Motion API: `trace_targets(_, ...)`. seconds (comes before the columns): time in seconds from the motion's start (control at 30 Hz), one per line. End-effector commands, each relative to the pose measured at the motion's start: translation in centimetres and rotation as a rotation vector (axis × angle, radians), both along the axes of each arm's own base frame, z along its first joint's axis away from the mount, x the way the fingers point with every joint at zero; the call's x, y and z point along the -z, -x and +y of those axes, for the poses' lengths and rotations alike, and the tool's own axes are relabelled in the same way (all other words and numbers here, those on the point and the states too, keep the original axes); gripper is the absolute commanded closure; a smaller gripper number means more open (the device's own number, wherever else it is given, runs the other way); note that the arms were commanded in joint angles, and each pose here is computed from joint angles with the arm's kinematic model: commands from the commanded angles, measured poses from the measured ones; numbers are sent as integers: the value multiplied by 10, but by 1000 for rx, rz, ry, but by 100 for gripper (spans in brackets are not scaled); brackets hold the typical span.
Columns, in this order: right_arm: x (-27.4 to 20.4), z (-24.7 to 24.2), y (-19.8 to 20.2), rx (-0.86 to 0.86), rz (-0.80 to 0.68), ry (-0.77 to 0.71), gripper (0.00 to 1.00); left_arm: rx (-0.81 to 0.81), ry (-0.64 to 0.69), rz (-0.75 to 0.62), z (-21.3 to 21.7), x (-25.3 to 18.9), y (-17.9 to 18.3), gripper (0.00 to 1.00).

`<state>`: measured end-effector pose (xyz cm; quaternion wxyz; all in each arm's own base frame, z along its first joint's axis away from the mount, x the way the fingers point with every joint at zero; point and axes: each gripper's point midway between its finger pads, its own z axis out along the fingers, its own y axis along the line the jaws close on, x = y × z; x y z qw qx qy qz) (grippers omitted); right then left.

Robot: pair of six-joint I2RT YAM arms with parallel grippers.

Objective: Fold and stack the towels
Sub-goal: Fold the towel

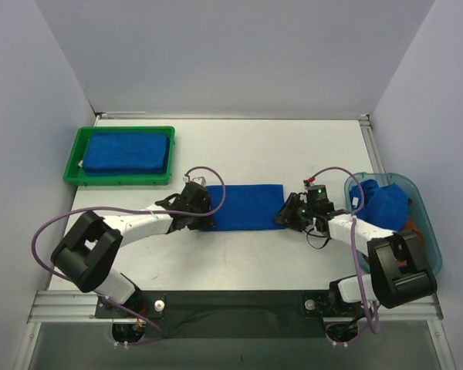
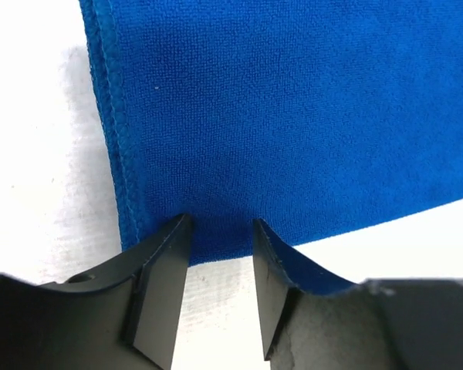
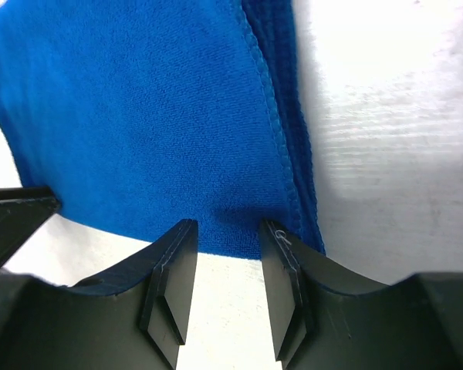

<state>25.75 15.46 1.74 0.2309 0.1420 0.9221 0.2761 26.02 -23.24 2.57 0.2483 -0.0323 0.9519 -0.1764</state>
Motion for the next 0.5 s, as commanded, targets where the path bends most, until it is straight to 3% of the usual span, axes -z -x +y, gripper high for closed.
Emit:
trace_targets(0.0, -12, -3, 3, 7, -32, -31, 61, -48, -39, 33, 20, 8, 16, 50)
trace_targets(0.23, -73, 2, -30, 6, -216, -58, 57, -65, 40, -140, 11, -56, -11, 26)
trace_targets(0.47, -122, 34, -102, 28, -435, -192, 42, -117, 200, -335, -12, -111, -77, 23)
